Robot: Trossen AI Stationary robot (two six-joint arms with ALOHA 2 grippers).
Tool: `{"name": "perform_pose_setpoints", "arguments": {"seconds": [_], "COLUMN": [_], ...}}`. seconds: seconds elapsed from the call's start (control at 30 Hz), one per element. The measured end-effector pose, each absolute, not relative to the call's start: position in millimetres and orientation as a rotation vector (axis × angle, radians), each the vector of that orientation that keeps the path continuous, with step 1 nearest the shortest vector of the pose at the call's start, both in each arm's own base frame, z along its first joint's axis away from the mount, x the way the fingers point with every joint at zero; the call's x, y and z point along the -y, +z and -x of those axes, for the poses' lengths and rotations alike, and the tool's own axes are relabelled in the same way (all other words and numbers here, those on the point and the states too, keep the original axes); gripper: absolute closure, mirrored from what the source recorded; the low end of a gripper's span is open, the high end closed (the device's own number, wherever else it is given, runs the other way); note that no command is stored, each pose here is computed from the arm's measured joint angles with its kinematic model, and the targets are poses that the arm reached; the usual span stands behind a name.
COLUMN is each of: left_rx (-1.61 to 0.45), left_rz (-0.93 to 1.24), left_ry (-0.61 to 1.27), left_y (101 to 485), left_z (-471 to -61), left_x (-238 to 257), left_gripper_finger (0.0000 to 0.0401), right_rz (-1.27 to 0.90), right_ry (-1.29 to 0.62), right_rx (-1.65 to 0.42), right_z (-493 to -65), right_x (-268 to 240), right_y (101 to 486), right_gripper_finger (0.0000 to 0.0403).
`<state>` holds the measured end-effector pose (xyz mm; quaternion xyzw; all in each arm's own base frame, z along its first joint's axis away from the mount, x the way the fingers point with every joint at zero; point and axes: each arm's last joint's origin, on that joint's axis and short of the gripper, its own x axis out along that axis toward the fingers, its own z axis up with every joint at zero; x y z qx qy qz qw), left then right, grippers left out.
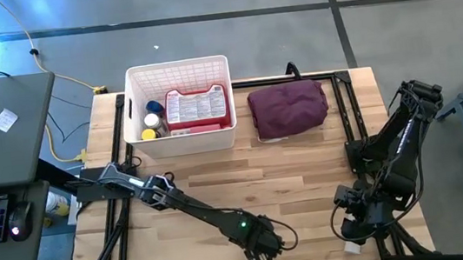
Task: Pick & place medical supplies in basket/bin
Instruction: Put the white pill bottle into the white bin
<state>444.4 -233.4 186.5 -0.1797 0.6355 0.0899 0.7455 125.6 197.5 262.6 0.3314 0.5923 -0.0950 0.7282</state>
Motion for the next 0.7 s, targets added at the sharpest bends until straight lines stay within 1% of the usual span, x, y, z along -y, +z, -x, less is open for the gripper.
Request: {"name": "perform_pose_setpoints", "arguments": {"seconds": [0.17, 0.43, 0.7], "left_rx": [-1.391, -1.395, -1.435], "left_rz": [0.395, 0.423, 0.449], "left_ry": [0.199, 0.213, 0.255], "left_y": [186.5, 186.5, 195.0], "left_z": [-444.4, -444.3, -440.1], "left_x": [233.4, 233.4, 228.7], "left_gripper_finger": [0.0202, 0.0193, 0.0212], "right_rz": [-0.73, -0.735, -0.744], "right_ry": [-0.21, -0.213, -0.219], "right_rx": [-1.305, -1.305, -1.304], "right_z": [-125.5, -125.6, -125.6], "right_x": [-197.5, -197.5, -197.6], "right_y": [262.5, 262.6, 262.6], "right_gripper_finger": [0.0137, 0.0137, 0.0137]}}
